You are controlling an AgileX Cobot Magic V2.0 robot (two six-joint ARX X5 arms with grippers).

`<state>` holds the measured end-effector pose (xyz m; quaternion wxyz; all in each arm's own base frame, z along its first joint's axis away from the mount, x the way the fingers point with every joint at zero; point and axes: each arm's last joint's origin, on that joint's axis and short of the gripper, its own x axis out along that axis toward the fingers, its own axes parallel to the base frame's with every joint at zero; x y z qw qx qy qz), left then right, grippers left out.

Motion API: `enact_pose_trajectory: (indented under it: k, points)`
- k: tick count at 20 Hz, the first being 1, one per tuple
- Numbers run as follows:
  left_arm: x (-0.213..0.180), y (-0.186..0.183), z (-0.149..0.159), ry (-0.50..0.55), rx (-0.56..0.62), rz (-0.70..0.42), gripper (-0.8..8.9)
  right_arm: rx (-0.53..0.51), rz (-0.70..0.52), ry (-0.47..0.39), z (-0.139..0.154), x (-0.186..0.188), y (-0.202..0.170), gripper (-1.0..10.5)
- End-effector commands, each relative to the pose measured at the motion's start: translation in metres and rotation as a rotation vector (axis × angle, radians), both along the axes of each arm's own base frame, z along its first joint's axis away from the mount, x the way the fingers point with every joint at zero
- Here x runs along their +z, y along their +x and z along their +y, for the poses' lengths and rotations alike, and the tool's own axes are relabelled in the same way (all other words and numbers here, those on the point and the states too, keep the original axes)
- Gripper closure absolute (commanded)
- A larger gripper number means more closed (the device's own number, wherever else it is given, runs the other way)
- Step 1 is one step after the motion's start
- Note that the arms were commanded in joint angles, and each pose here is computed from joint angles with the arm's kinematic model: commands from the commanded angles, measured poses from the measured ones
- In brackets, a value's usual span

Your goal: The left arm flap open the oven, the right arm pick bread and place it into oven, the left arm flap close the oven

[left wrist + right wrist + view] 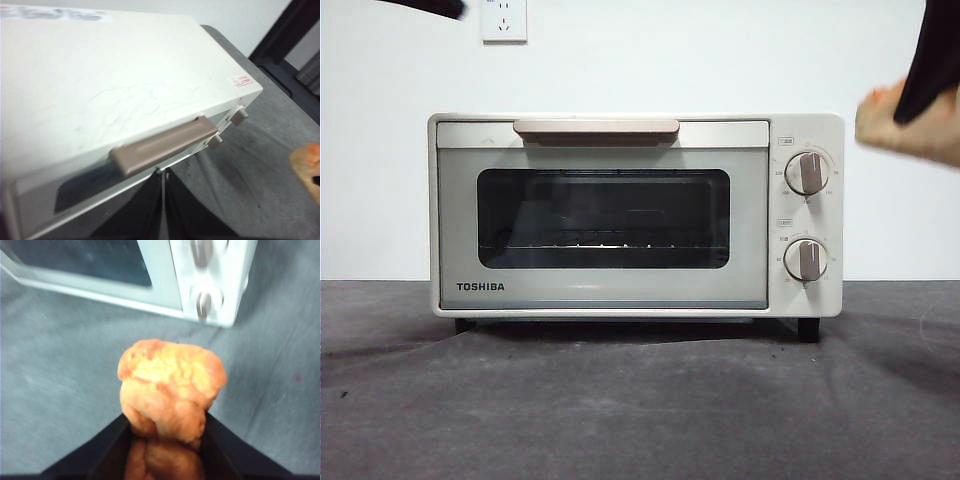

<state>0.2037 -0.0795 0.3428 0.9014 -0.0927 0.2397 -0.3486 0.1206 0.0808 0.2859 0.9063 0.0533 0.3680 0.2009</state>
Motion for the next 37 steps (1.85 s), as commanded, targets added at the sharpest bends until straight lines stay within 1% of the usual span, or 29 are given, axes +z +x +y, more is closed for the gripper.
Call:
enact_pose_trajectory:
  k: [1,7,9,12,16,19,24,29,37]
  points:
    - [0.005,0.019,-0.017,0.017,-0.019,-0.015,7.95,0.012,-0.052,0.027,-0.001,0.020,-0.004,7.7]
    - [-0.007,0.049,-0.060,0.111,-0.054,-0.039,7.96,0.029,-0.116,0.042,-0.005,0.046,-0.009,7.7]
    - [-0.014,0.054,-0.071,0.166,-0.052,-0.049,7.96,0.033,-0.127,0.042,-0.005,0.049,-0.010,7.7]
    - [-0.023,0.060,-0.082,0.194,-0.060,-0.051,7.96,0.034,-0.129,0.041,-0.005,0.049,-0.010,7.7]
    - [-0.032,0.063,-0.089,0.223,-0.073,-0.040,7.96,0.034,-0.130,0.041,-0.005,0.049,-0.010,7.7]
    - [-0.037,0.065,-0.092,0.260,-0.056,-0.042,7.96,0.035,-0.129,0.041,-0.005,0.049,-0.010,7.7]
    - [-0.042,0.066,-0.095,0.279,-0.071,-0.033,7.96,0.036,-0.129,0.040,-0.005,0.049,-0.010,7.7]
    - [-0.050,0.061,-0.100,0.317,-0.100,0.028,7.97,0.036,-0.137,0.044,-0.005,0.050,-0.010,7.7]
    - [-0.062,0.043,-0.115,0.391,-0.189,0.130,7.97,0.038,-0.160,0.055,-0.005,0.052,-0.010,7.7]
